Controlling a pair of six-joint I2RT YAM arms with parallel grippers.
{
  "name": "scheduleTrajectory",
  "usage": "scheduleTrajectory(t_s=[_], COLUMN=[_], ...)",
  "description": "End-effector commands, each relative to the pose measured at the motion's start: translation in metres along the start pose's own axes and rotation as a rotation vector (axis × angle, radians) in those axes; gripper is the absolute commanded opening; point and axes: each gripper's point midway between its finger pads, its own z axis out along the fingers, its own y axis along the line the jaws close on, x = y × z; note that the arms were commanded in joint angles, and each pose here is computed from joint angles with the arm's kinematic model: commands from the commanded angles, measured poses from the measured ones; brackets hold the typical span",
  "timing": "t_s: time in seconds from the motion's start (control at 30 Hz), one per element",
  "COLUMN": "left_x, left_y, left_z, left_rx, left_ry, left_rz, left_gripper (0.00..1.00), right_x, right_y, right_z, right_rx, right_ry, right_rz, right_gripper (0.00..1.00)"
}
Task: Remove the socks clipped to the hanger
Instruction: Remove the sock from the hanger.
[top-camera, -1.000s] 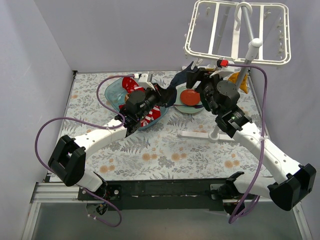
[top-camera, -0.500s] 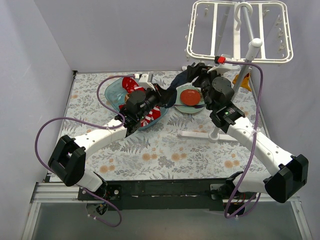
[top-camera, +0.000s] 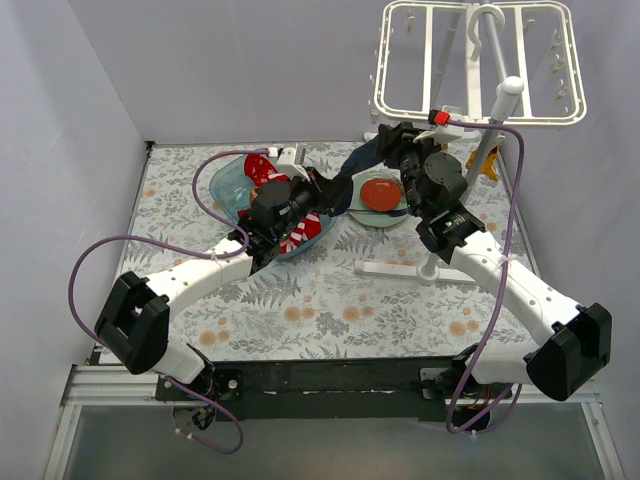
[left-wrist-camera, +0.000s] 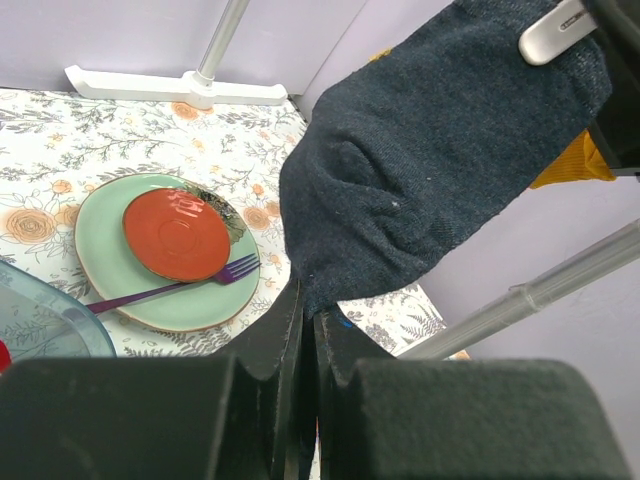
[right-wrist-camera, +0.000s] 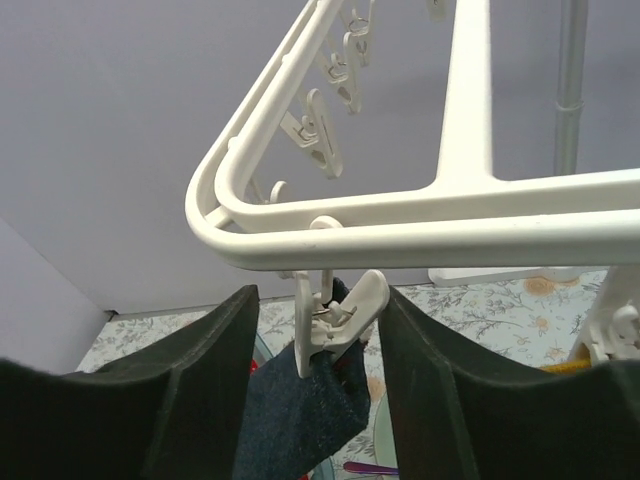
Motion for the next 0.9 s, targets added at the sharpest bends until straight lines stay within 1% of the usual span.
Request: scheduleTrajectory(t_s=[0.0, 0.07, 0.1, 0.17, 0.2, 0.27, 0.3, 0.4, 0.57, 0.67, 0.7, 0.77, 0.8, 0.87], left_x=[-0.034, -0.034, -0.034, -0.032, -0.032, -0.034, -0.033, -0.041, -0.057, -0.066, -0.068, -0.068, -0.064, -0.057], left_y=[-0.021, -0.02, -0.02, -0.018, -0.016, -0.011, -0.007, 0.005, 0.022, 0.041, 0.056, 0.071, 0.093, 0.113], left_z=[-0.011, -0.011, -0.011, -0.011, -0.012, -0.013, -0.013, -0.018, -0.024, -0.025, -0.027, -0.028, -0.029, -0.027], left_rx=[0.041, 0.039, 0.038, 0.03, 0.025, -0.004, -0.025, -0.092, -0.164, -0.213, -0.244, -0.261, -0.298, -0.324], left_ry=[-0.07, -0.069, -0.07, -0.069, -0.069, -0.081, -0.083, -0.121, -0.17, -0.184, -0.189, -0.194, -0.198, -0.187], left_rz=[0.009, 0.006, 0.008, 0.003, 0.0, -0.003, -0.004, -0.007, -0.007, -0.021, -0.029, -0.07, -0.08, -0.113], left_gripper=[0.0, 0.0, 0.0, 0.0, 0.0, 0.0, 0.0, 0.0, 0.0, 0.0, 0.0, 0.0, 0.0, 0.0], right_x=[-0.037, -0.037, -0.038, -0.038, -0.038, -0.039, -0.036, -0.036, -0.036, -0.036, -0.035, -0.035, -0.034, -0.032], right_y=[0.01, 0.01, 0.01, 0.012, 0.012, 0.015, 0.016, 0.02, 0.023, 0.026, 0.027, 0.028, 0.029, 0.03], right_z=[0.006, 0.006, 0.005, 0.005, 0.005, 0.006, 0.007, 0.008, 0.009, 0.01, 0.011, 0.011, 0.012, 0.013], right_rx=[-0.017, -0.019, -0.021, -0.027, -0.031, -0.041, -0.046, -0.058, -0.07, -0.082, -0.083, -0.088, -0.09, -0.092], right_ry=[-0.099, -0.099, -0.1, -0.1, -0.096, -0.094, -0.082, -0.073, -0.067, -0.06, -0.057, -0.055, -0.051, -0.041], right_rz=[0.035, 0.035, 0.035, 0.037, 0.036, 0.033, 0.028, 0.03, 0.033, 0.04, 0.04, 0.043, 0.042, 0.043], right_gripper=[0.48, 0.4, 0.33, 0.27, 0.21, 0.15, 0.09, 0.01, 0.01, 0.01, 0.01, 0.01, 0.01, 0.01])
